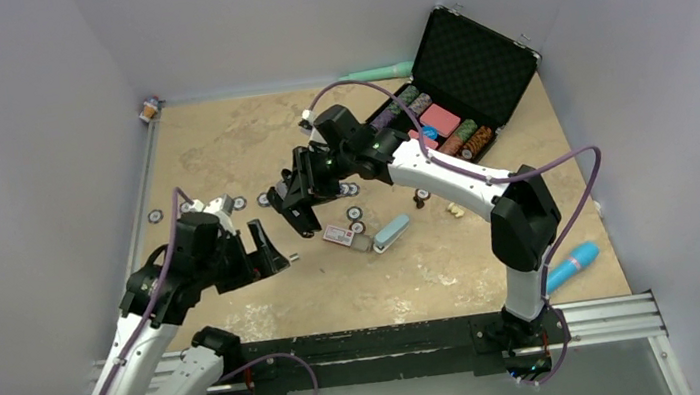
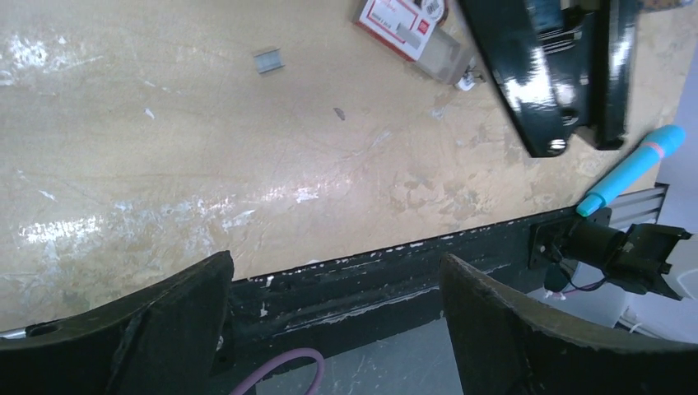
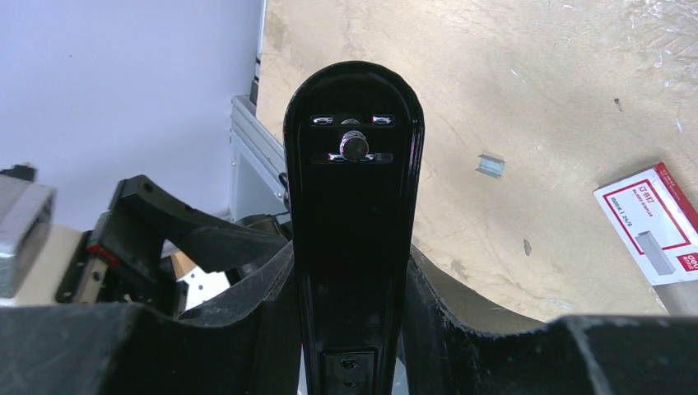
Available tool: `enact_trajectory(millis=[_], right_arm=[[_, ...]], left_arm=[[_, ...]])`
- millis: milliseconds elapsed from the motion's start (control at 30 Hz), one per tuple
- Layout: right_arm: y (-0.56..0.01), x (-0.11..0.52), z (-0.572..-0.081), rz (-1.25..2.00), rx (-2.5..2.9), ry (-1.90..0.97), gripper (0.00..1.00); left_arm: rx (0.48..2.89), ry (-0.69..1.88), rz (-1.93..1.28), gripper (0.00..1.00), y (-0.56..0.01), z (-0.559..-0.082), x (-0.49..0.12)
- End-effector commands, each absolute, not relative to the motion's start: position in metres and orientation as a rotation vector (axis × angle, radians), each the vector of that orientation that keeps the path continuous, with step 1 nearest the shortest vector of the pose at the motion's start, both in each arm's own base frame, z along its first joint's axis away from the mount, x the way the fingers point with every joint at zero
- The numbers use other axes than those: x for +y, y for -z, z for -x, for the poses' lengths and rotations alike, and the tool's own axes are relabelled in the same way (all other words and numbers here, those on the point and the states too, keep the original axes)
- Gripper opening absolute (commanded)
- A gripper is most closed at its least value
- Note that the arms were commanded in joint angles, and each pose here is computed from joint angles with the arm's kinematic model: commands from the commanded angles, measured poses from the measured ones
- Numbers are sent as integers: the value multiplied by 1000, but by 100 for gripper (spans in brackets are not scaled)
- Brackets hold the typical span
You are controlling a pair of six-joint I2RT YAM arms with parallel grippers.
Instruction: Unload the staples from the stapler
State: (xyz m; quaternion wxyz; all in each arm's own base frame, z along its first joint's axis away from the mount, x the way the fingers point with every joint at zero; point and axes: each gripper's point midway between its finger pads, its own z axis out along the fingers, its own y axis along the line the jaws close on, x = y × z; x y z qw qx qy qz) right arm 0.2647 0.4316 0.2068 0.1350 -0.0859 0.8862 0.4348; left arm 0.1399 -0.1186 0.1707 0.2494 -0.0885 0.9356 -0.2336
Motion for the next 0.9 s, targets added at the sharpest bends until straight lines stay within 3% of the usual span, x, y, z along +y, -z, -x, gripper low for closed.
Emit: enact_trajectory(millis=[0,500,867], right_arm=[[-276,428,-261,311,2379,-1385,0],[-355,384,-268,244,2177,-1523,0],[-431,356,-246,226,1978,-1680,0]], left_arm=[[2414,677,150,98,-212,-150,-121],[2137,799,87,100,-338,-170,-132],[1782,1258,-48,97,-462,-171,-178]])
